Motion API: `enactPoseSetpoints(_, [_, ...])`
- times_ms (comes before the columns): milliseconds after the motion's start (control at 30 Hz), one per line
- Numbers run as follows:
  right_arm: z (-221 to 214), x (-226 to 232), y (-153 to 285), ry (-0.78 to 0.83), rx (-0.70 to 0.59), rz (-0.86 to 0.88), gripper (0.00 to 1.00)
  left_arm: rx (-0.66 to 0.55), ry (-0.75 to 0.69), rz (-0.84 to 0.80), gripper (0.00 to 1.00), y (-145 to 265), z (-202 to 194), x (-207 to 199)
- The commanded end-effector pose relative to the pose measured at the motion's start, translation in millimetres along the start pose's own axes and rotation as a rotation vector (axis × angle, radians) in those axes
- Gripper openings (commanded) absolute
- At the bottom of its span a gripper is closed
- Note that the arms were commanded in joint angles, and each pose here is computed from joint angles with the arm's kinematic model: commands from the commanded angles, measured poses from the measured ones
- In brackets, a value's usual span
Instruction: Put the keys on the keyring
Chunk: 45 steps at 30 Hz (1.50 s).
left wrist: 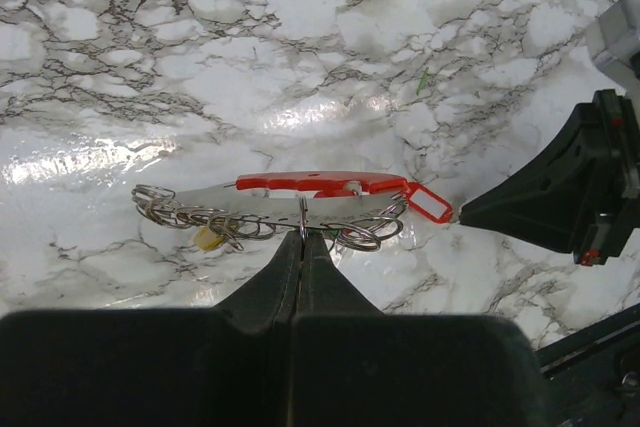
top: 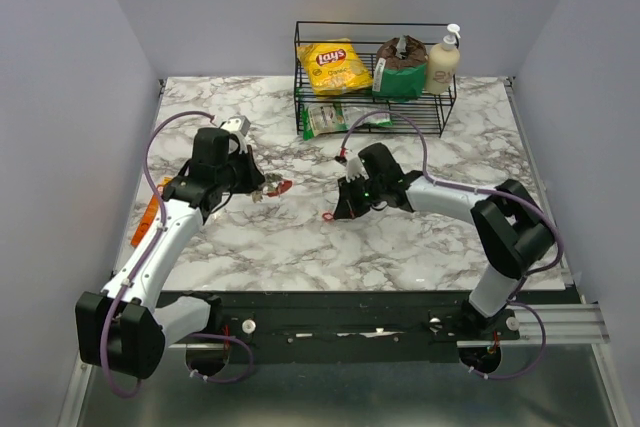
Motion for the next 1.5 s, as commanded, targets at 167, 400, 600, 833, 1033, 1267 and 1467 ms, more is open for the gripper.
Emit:
enactPoseSetpoints(167, [21, 35, 40, 0.149, -0.136, 0.148, 0.01, -0.060, -0.221, -0.129, 0.00, 18, 7, -34])
enactPoseSetpoints(400, [27, 72, 75, 0.338, -0.191, 0.370, 0.00, -0.075, -0.396, -0.235, 0.00, 32, -6, -58])
enactPoseSetpoints(600, [26, 101, 107, 0.481, -0.226, 0.555, 0.01, -0.093, -0.508, -0.330, 0.00, 41, -20, -66])
enactPoseSetpoints(833, [32, 99, 124, 0.558, -0.311, 0.415, 0.01, -0.143, -0.696, -0.474, 0.00, 48, -40, -79])
enactPoseSetpoints(1033, [33, 92, 121, 0.572, -0.321, 0.362, 0.01, -0.146, -0.803, -0.650, 0.00, 50, -54, -91])
enactPoseSetpoints(1267, [32, 95, 113, 0.567, -0.284, 0.442, 0.01, -0.119, -0.827, -0.778, 0.00, 49, -64, -106])
enactPoseSetpoints(1467, [30, 96, 110, 0.563, -0.282, 0.472, 0.01, -0.108, -0.857, -0.788, 0.00, 43, -69, -117])
Point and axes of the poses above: each gripper's point midway between its finger pads, its own y axis back along the fingers, its own x axis along the line the jaws close on, z = x × y, the point moved 7 cm from there along y, back along the fingers, and after that the axes turned 5 degrees about -y, right-handed, at the moved point
